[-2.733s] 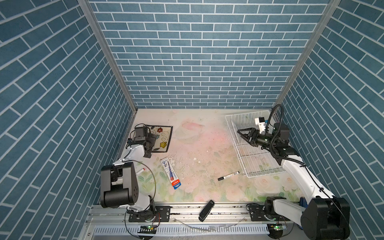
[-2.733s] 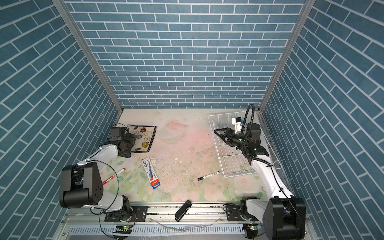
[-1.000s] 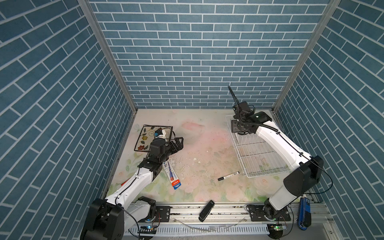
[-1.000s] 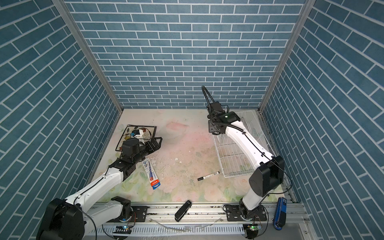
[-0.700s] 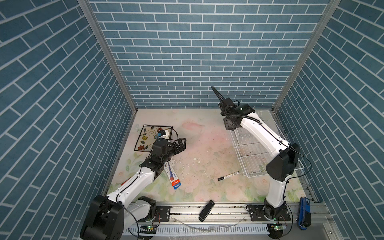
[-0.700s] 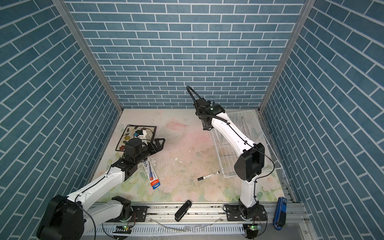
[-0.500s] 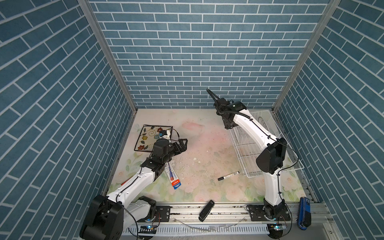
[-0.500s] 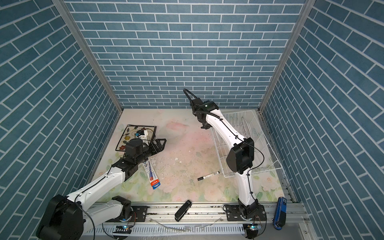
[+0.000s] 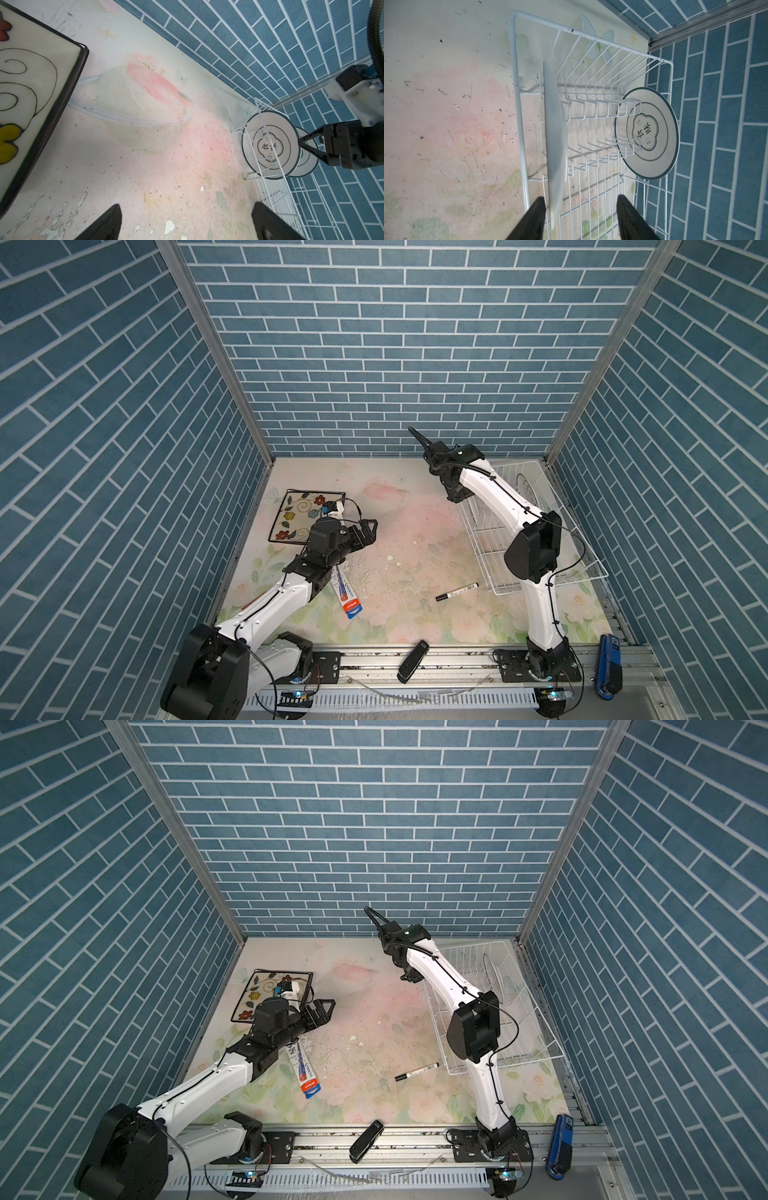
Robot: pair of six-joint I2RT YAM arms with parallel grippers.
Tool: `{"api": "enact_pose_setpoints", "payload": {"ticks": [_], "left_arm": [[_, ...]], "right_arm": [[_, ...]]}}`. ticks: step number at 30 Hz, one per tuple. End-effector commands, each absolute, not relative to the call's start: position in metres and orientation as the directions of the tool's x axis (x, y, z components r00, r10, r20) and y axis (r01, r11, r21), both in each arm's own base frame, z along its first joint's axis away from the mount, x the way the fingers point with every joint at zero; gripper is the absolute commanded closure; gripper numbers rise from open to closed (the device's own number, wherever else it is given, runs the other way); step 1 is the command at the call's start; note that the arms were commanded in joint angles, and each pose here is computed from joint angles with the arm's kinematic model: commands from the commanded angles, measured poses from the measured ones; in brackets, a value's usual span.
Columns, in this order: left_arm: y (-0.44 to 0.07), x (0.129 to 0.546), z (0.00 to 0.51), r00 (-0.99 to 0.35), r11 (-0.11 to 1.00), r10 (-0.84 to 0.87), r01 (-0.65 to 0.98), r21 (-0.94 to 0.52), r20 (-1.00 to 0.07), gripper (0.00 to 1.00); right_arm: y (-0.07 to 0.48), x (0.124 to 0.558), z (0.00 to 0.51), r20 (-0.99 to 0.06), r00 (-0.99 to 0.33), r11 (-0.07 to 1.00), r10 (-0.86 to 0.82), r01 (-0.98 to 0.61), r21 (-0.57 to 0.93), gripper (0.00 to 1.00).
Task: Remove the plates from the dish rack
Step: 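Close the right gripper on the rim of the nearest white plate in the rack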
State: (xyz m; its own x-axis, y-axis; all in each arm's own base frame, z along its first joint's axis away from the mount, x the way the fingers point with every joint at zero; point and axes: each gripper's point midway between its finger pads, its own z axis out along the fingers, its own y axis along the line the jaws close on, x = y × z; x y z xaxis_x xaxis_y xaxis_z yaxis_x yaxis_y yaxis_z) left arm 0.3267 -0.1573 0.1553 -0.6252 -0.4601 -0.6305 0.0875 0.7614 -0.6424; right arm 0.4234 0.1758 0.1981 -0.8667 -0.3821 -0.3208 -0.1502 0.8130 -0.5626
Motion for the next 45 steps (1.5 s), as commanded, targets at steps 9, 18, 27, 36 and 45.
{"api": "enact_pose_setpoints", "payload": {"ticks": [9,18,27,36,45], "left_arm": [[-0.167,0.332,0.161,-0.626,0.748,-0.457,0.114,-0.653,-0.632,0.0],[-0.168,0.333,0.158,-0.634,0.752,-0.45,0.112,-0.65,-0.629,0.0],[-0.175,0.335,0.156,-0.653,0.737,-0.445,0.122,-0.665,-0.613,0.0],[-0.173,0.335,0.153,-0.657,0.749,-0.44,0.108,-0.654,-0.612,0.0],[-0.173,0.336,0.154,-0.656,0.749,-0.44,0.108,-0.653,-0.613,0.0]], "right_arm": [[0.178,0.436,0.18,-0.269,-0.868,0.767,-0.417,-0.178,-0.617,0.55],[0.17,0.438,0.172,-0.25,-0.882,0.758,-0.4,-0.164,-0.632,0.63],[0.162,0.437,0.171,-0.242,-0.891,0.744,-0.383,-0.143,-0.652,0.69],[0.16,0.436,0.163,-0.232,-0.895,0.745,-0.381,-0.148,-0.651,0.76],[0.159,0.434,0.16,-0.228,-0.9,0.753,-0.371,-0.148,-0.642,0.74]]}}
